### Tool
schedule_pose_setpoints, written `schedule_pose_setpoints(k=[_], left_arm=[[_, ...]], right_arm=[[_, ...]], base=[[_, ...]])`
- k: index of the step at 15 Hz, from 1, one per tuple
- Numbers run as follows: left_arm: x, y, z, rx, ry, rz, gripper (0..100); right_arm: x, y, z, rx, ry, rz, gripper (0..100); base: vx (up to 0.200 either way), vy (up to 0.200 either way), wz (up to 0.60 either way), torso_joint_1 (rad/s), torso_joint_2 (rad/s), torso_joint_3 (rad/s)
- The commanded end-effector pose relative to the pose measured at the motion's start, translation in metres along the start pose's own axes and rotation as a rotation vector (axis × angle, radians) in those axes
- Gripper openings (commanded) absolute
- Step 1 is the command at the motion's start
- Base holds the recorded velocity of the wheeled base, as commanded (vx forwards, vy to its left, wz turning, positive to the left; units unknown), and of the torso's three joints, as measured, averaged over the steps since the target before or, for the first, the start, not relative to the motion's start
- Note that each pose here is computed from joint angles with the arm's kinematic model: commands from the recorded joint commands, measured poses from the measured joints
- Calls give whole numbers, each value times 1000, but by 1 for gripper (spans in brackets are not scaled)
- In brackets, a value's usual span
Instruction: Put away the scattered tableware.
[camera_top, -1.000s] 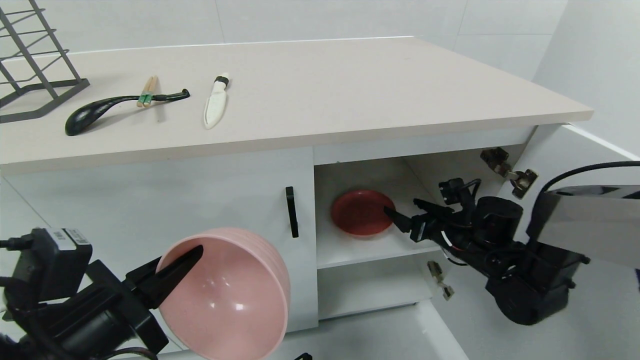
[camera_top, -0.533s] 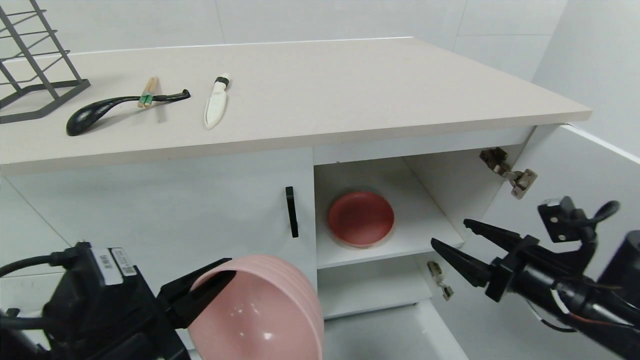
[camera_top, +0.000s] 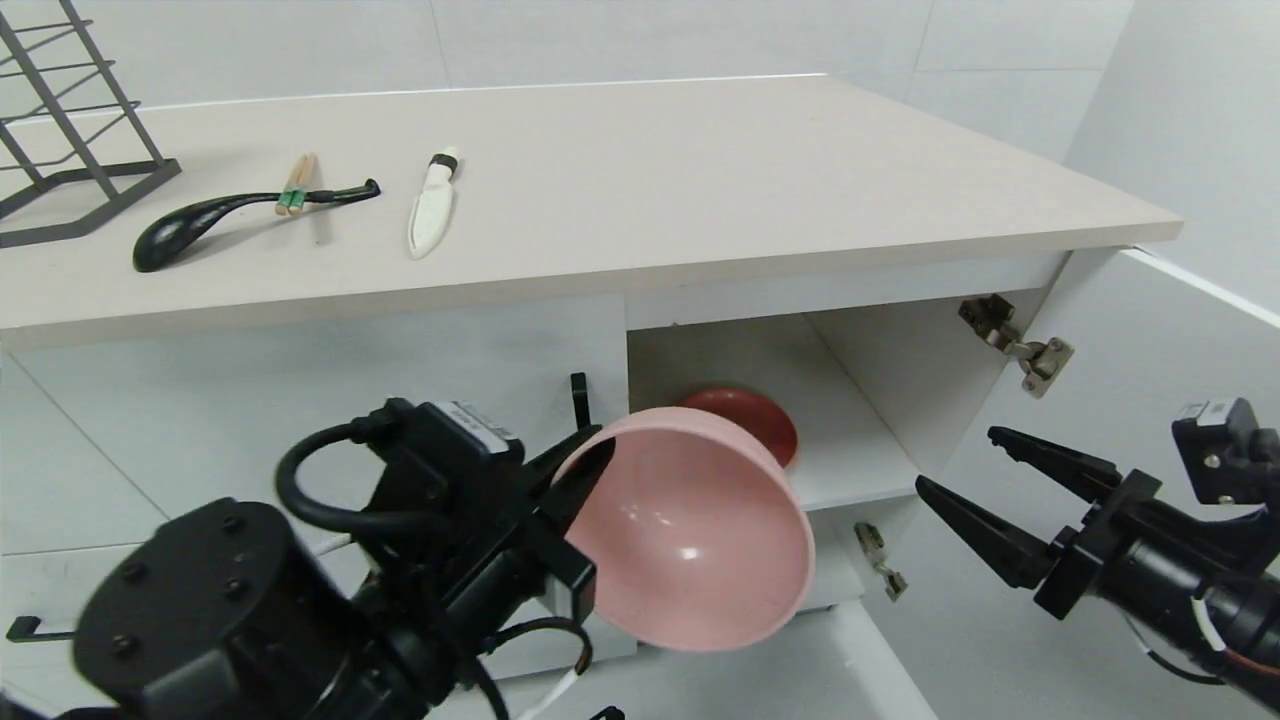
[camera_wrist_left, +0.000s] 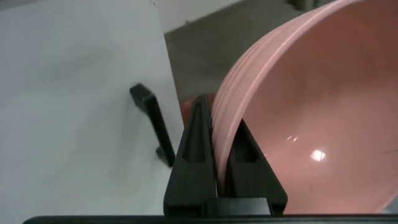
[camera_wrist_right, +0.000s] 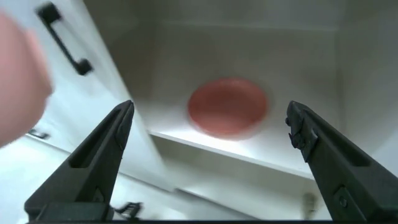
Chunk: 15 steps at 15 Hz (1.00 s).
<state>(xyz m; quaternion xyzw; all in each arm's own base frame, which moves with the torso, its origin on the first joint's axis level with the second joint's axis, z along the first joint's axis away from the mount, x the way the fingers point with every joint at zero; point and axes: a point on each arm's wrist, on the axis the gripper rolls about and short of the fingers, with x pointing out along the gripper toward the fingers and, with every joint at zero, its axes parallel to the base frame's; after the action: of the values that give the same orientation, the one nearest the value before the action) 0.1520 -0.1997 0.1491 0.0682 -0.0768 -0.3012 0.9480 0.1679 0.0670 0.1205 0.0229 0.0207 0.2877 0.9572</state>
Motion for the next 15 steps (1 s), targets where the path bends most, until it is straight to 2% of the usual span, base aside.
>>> schedule_pose_setpoints(k=[1, 3, 4, 5, 6, 8, 10, 13, 15], left_arm=[[37, -42, -20, 4, 20, 72, 0], [47, -59, -24, 58, 28, 103, 0], [53, -63, -28, 87, 36, 125, 0], [67, -69, -32, 117, 41, 181, 0], [79, -74, -35, 117, 36, 220, 0], [95, -78, -44, 111, 50, 297, 0], [102, -79, -52, 105, 63, 333, 0], [116, -84, -41, 45, 27, 432, 0], [122, -89, -33, -16, -14, 434, 0]], right_arm=[[1, -2, -2, -22, 9, -10, 100], [0, -5, 0, -55, -2, -25, 100], [0, -6, 2, -67, -11, -32, 100], [-2, -6, 5, -74, -29, -37, 100], [-3, -6, 7, -76, -38, -36, 100], [-4, -5, 17, -87, -90, -36, 100], [-6, -3, 20, -87, -107, -27, 100], [-5, -3, 21, -77, -112, -25, 100], [-2, -2, 17, -17, -93, -15, 100]], base=[[0, 0, 0, 0, 0, 0], [0, 0, 0, 0, 0, 0], [0, 0, 0, 0, 0, 0], [0, 0, 0, 0, 0, 0], [0, 0, 0, 0, 0, 0], [0, 0, 0, 0, 0, 0], [0, 0, 0, 0, 0, 0], [0, 0, 0, 0, 0, 0], [0, 0, 0, 0, 0, 0]])
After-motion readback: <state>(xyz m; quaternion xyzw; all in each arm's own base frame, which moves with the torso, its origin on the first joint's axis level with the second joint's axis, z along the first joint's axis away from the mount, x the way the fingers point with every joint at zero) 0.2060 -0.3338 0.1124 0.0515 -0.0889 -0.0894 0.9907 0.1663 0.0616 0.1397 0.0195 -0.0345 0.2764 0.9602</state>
